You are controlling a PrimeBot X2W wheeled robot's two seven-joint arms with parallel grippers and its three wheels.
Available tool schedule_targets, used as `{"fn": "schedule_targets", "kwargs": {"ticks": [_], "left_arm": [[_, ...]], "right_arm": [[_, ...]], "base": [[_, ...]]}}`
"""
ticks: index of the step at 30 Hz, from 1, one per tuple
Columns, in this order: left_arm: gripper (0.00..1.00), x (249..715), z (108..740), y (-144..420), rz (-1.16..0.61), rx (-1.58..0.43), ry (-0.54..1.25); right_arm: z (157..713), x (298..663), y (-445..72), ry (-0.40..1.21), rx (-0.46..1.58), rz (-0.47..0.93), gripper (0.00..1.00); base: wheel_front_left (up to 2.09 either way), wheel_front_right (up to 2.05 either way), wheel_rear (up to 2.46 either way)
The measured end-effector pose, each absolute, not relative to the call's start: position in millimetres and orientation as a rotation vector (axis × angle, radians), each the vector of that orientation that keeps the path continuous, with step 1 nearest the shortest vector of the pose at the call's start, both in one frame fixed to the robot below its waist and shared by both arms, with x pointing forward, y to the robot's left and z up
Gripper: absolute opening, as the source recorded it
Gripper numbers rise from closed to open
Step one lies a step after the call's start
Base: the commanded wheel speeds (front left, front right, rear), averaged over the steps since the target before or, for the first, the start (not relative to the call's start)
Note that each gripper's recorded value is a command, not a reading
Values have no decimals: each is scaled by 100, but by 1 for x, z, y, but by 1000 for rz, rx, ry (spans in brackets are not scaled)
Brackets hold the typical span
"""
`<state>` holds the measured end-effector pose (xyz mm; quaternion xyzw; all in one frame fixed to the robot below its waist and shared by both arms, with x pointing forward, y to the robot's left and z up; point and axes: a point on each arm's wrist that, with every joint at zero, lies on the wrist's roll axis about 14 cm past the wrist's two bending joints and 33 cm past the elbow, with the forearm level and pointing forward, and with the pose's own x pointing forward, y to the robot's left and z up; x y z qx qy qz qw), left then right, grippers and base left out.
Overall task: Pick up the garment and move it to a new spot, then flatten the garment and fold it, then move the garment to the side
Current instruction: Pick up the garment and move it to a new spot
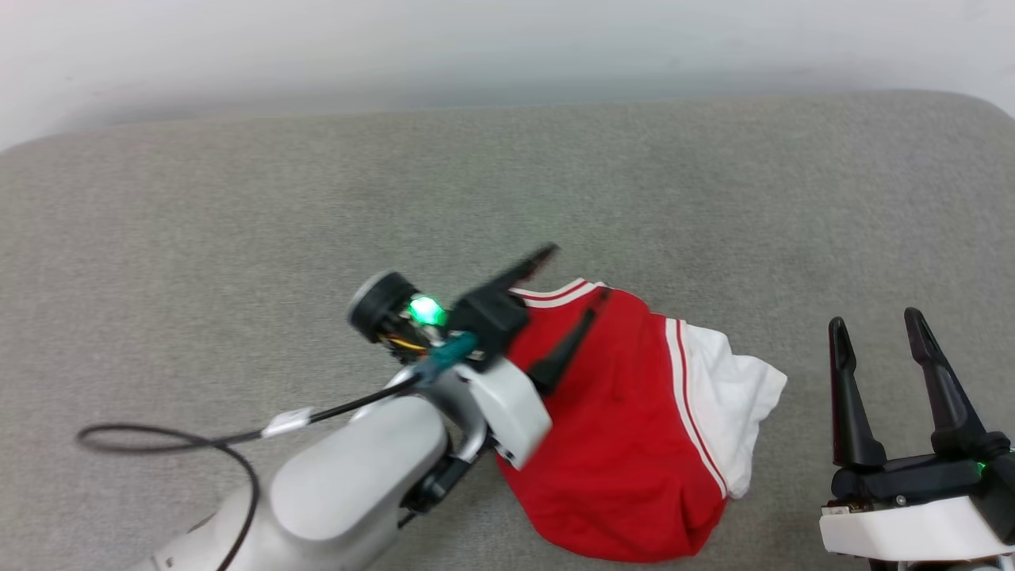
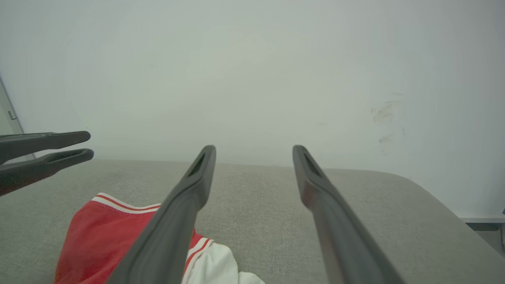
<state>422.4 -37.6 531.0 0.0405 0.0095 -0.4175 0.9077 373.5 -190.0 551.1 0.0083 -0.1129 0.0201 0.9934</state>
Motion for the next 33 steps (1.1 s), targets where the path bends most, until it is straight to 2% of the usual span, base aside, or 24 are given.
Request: {"fn": "schedule_targets", "kwargs": {"ticks": [9, 21, 33], "left_arm": [[100, 454, 558, 57, -434, 80, -140], [100, 429, 569, 160, -34, 44, -222], [100, 393, 545, 176, -2, 10, -178]], "right_arm": [[554, 376, -176, -238, 25, 84, 100], [549, 375, -177, -222, 32, 81, 100], [540, 358, -187, -192, 64, 48, 100]], "base": [[0, 0, 0], [0, 0, 0], [0, 0, 0]]}}
